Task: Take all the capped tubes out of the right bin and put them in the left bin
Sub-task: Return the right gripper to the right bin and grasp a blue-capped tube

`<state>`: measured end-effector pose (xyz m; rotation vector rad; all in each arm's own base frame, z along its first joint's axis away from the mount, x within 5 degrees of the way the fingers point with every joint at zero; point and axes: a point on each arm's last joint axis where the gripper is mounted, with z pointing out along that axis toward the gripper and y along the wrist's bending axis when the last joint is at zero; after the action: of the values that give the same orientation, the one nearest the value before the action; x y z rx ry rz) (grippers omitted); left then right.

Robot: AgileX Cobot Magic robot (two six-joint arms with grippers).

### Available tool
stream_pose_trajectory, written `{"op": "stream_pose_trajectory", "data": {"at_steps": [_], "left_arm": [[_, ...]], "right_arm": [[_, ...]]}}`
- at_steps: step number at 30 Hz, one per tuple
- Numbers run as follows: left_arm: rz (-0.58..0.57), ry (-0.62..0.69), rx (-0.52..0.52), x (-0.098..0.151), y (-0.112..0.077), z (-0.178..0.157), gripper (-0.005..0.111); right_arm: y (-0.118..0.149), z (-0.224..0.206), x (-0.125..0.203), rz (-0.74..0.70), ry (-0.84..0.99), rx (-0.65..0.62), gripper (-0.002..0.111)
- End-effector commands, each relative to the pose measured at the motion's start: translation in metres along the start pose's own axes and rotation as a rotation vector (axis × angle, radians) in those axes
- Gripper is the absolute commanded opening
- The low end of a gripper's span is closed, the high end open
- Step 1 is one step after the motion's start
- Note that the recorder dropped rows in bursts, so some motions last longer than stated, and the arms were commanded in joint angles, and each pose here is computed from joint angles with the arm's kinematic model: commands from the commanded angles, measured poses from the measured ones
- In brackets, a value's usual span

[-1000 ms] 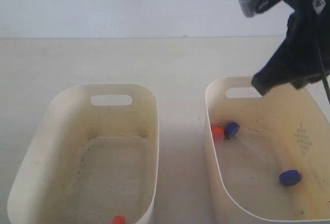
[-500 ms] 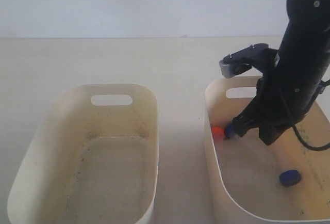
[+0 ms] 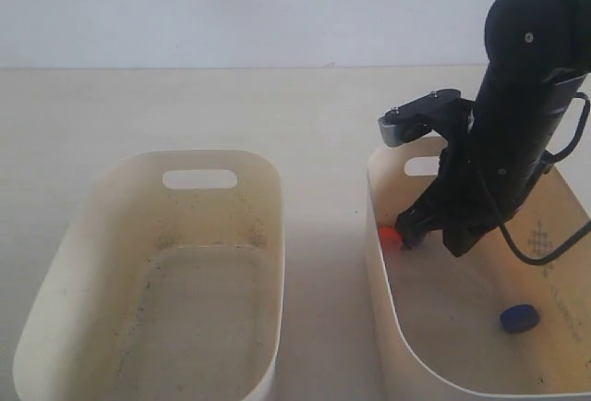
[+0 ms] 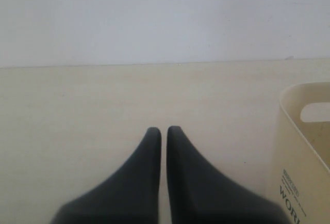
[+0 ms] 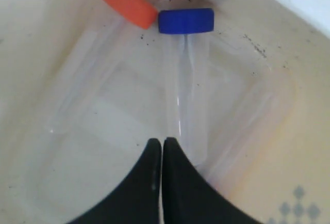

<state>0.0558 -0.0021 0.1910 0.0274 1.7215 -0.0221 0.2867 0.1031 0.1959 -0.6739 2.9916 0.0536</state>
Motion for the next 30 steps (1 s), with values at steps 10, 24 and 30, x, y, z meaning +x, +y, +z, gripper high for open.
{"op": "stream_pose_trajectory", "data": {"at_steps": [10, 24, 30], "left_arm": [[-0.007, -0.013, -0.002, -0.002, 0.000, 0.000, 0.004], [-0.007, -0.013, -0.002, -0.002, 0.000, 0.000, 0.004], [-0.007, -0.013, -0.002, -0.002, 0.000, 0.000, 0.004]], "right_arm": [[-0.003, 0.008, -0.002, 0.000, -0.015, 0.003, 0.000], [-0.003, 0.031, 0.009, 0.004, -0.085, 0.017, 0.000], [-0.003, 0.031, 0.010, -0.001, -0.069, 0.015, 0.038]]}}
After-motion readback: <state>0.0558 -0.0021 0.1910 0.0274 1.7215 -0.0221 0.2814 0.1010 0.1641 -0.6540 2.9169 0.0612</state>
